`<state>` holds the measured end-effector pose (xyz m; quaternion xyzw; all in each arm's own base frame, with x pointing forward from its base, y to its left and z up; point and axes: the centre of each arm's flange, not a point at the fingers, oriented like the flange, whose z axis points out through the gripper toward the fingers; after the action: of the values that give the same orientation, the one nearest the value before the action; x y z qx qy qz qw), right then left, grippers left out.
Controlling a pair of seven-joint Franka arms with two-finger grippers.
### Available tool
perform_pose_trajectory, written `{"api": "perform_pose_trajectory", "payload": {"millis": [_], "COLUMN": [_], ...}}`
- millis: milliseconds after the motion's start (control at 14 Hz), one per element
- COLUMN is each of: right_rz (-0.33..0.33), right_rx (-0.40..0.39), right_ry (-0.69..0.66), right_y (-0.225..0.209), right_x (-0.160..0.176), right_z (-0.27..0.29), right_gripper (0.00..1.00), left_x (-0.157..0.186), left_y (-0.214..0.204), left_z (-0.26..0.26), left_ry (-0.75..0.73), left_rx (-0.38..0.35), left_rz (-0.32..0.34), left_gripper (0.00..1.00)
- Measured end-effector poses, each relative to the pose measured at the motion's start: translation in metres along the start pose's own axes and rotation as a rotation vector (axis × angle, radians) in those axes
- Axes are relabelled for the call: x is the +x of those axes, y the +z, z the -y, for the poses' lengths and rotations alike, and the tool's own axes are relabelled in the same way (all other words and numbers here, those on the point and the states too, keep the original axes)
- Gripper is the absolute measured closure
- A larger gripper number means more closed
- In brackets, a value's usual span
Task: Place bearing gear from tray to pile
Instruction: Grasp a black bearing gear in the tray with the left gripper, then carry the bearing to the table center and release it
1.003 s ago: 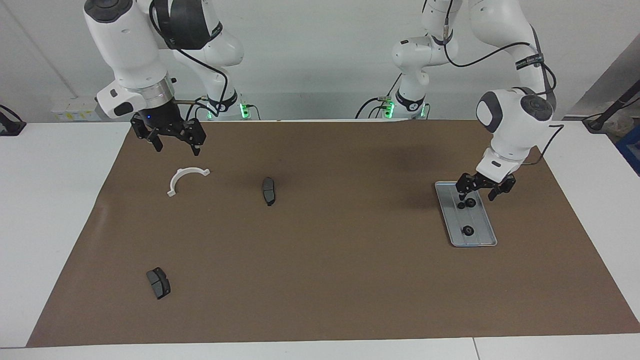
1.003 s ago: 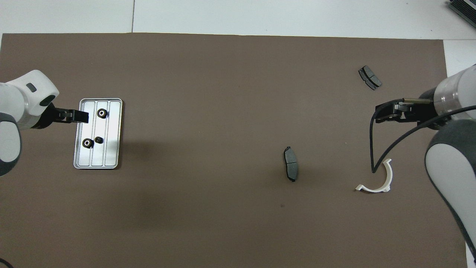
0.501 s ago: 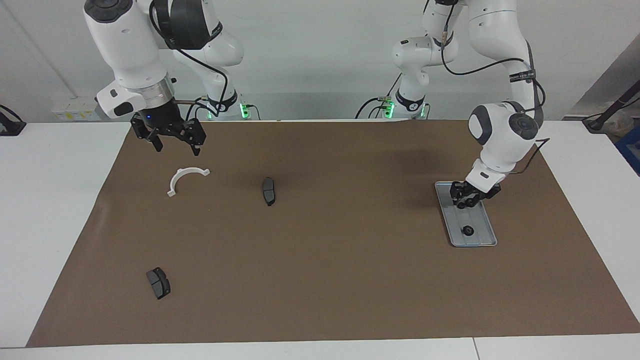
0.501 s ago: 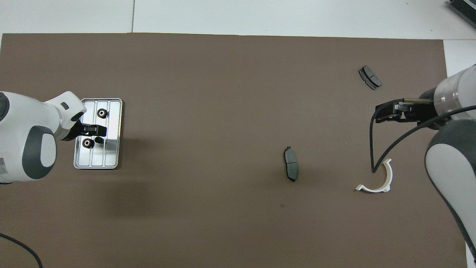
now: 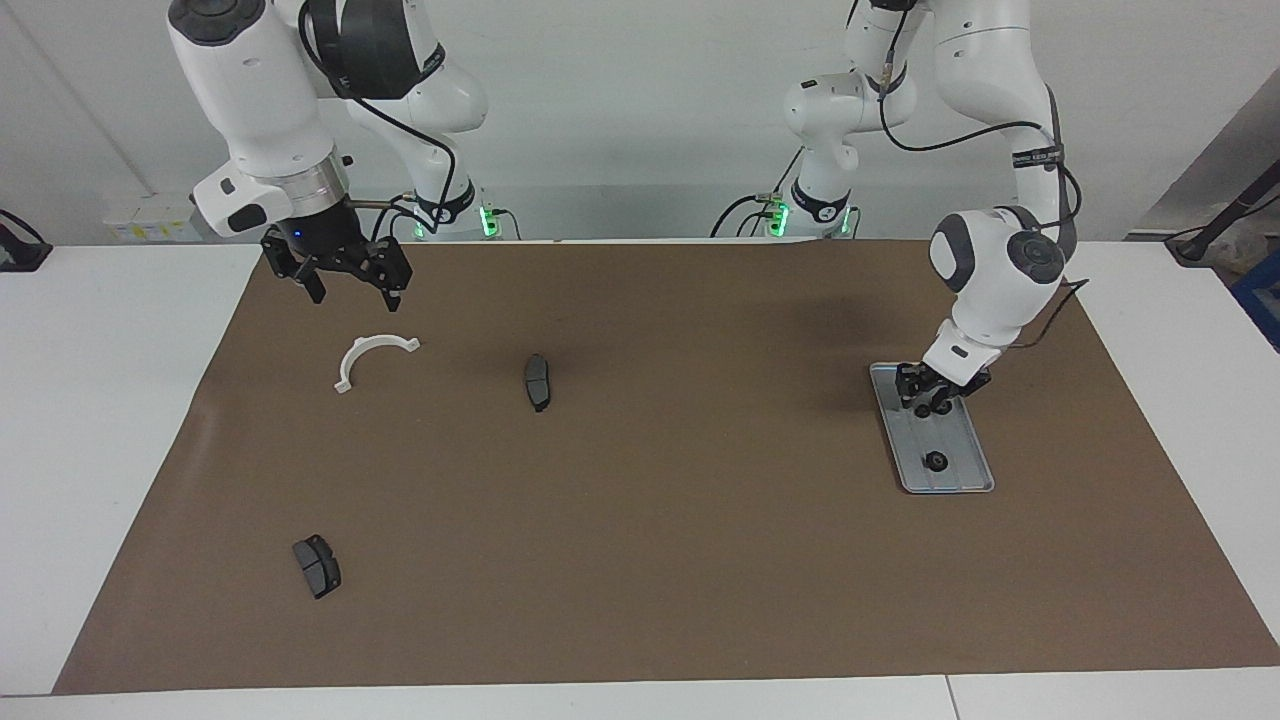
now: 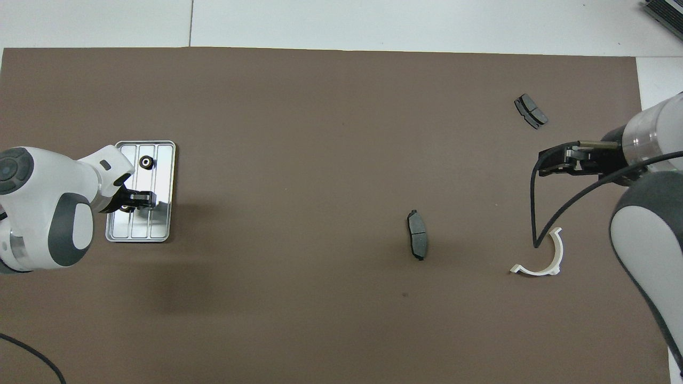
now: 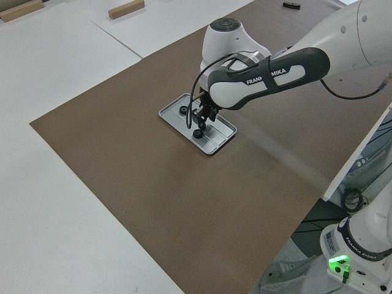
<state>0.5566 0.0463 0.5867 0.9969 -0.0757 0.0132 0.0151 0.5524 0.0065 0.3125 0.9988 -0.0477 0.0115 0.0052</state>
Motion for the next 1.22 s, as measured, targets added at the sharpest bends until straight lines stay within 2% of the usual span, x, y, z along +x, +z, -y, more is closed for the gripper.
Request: {"api": "perform_pose_trajectory", "payload": {"millis": [287, 430, 501, 573, 645, 716, 1218], "right_rz": [0.0, 0.0, 0.0, 0.0, 0.001, 0.001, 0.001], "right_rx": [0.001, 0.001, 0.001, 0.002, 0.002, 0.003, 0.004], "right_ry": [0.0, 0.0, 0.0, 0.0, 0.0, 0.0, 0.0], "right_y": [0.0, 0.0, 0.0, 0.0, 0.0, 0.0, 0.0], "right_x": [0.0, 0.0, 0.0, 0.0, 0.0, 0.0, 0.0], "right_z": [0.0, 0.0, 0.0, 0.0, 0.0, 0.0, 0.001], "right_gripper": [0.0, 0.0, 0.0, 0.0, 0.0, 0.0, 0.0], "left_x": [0.0, 0.0, 0.0, 0.0, 0.0, 0.0, 0.01], "left_y": [0.007, 0.008, 0.01, 0.012, 0.011, 0.011, 0.003], "left_z": [-0.002, -0.002, -0.001, -0.001, -0.001, -0.002, -0.001], "left_ry": [-0.001, -0.002, -0.003, -0.004, -0.003, -0.002, -0.02], "left_rx": [0.0, 0.0, 0.0, 0.0, 0.0, 0.0, 0.001], "left_rz": [-0.016, -0.017, -0.015, -0.013, -0.017, -0.017, -0.035], "left_gripper": [0.49, 0.54, 0.61, 0.61, 0.66, 0.74, 0.75]}}
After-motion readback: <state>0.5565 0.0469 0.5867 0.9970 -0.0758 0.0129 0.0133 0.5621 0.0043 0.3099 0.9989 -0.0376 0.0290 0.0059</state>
